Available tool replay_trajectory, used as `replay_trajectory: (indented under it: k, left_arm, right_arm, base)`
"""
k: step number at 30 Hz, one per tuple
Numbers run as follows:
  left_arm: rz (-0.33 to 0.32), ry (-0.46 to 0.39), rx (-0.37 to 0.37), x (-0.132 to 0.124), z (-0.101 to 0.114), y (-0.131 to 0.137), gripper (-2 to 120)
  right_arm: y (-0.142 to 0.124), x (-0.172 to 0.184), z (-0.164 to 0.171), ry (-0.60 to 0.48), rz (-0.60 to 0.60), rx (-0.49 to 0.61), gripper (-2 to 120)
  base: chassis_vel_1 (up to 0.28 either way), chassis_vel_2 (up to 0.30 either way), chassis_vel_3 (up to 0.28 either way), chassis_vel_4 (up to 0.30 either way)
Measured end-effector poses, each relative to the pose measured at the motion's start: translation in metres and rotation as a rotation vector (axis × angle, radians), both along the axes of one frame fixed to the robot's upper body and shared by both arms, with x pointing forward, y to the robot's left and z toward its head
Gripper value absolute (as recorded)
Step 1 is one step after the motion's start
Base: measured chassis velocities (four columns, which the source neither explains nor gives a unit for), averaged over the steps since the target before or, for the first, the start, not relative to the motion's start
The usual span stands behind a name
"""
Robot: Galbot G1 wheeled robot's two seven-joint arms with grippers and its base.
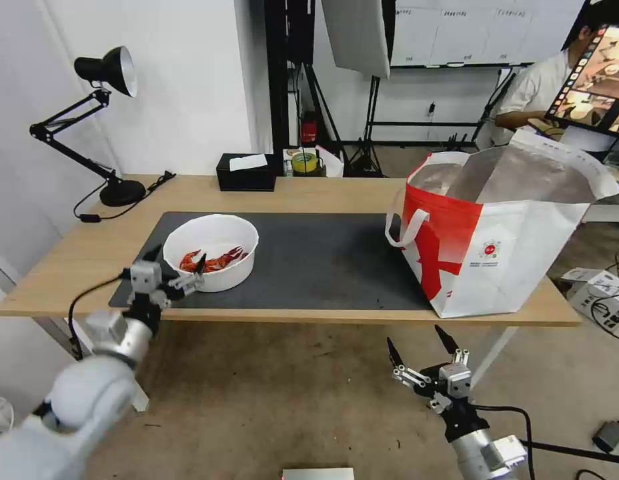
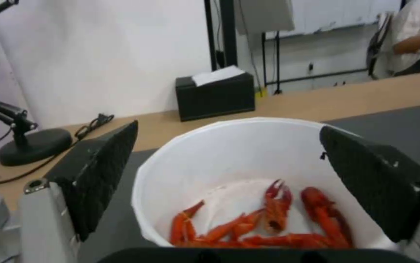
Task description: Pick up the trash from the table and place it into the takeout bag.
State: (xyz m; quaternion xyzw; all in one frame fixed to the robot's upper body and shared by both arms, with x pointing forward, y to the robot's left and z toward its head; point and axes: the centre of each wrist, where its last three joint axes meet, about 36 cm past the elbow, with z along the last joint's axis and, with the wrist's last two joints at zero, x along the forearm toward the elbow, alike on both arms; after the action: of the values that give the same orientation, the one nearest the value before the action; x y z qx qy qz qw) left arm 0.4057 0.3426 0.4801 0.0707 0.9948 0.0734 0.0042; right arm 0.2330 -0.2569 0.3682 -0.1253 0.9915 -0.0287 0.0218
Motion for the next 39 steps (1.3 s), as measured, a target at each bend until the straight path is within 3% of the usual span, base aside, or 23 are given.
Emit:
replay_trajectory:
  k: [5, 7, 10, 17, 27, 39]
  left_arm:
    - [0.035, 0.074, 0.024, 0.013, 0.015, 0.004, 100]
    - [0.089, 0.129, 0.012, 0.023, 0.025, 0.012, 100]
    - [0.116, 0.172, -0.002, 0.034, 0.034, 0.018, 100]
    - [0.136, 0.344, -0.138, 0.060, 0.064, 0.032, 100]
    - [0.140, 0.556, -0.262, 0.086, 0.082, 0.045, 100]
    - [0.216, 0.650, -0.277, 0.106, 0.091, 0.049, 100]
  right_arm:
    - [0.000, 0.000, 0.000, 0.000, 0.000, 0.000, 100]
    - [0.000, 0.000, 0.000, 0.000, 0.000, 0.000, 100]
    - [0.000, 0.000, 0.000, 0.000, 0.000, 0.000, 100]
    - [0.000, 0.000, 0.000, 0.000, 0.000, 0.001, 100]
    - [0.000, 0.000, 0.000, 0.000, 0.000, 0.001, 100]
    - [0.000, 0.000, 0.000, 0.000, 0.000, 0.001, 100]
  base:
    - [0.000, 0.000, 0.000, 0.000]
    - [0.000, 0.000, 0.000, 0.000]
    - [0.000, 0.000, 0.000, 0.000]
    - [0.000, 0.000, 0.000, 0.000]
    - [0.000, 0.000, 0.000, 0.000]
    - [0.000, 0.000, 0.000, 0.000]
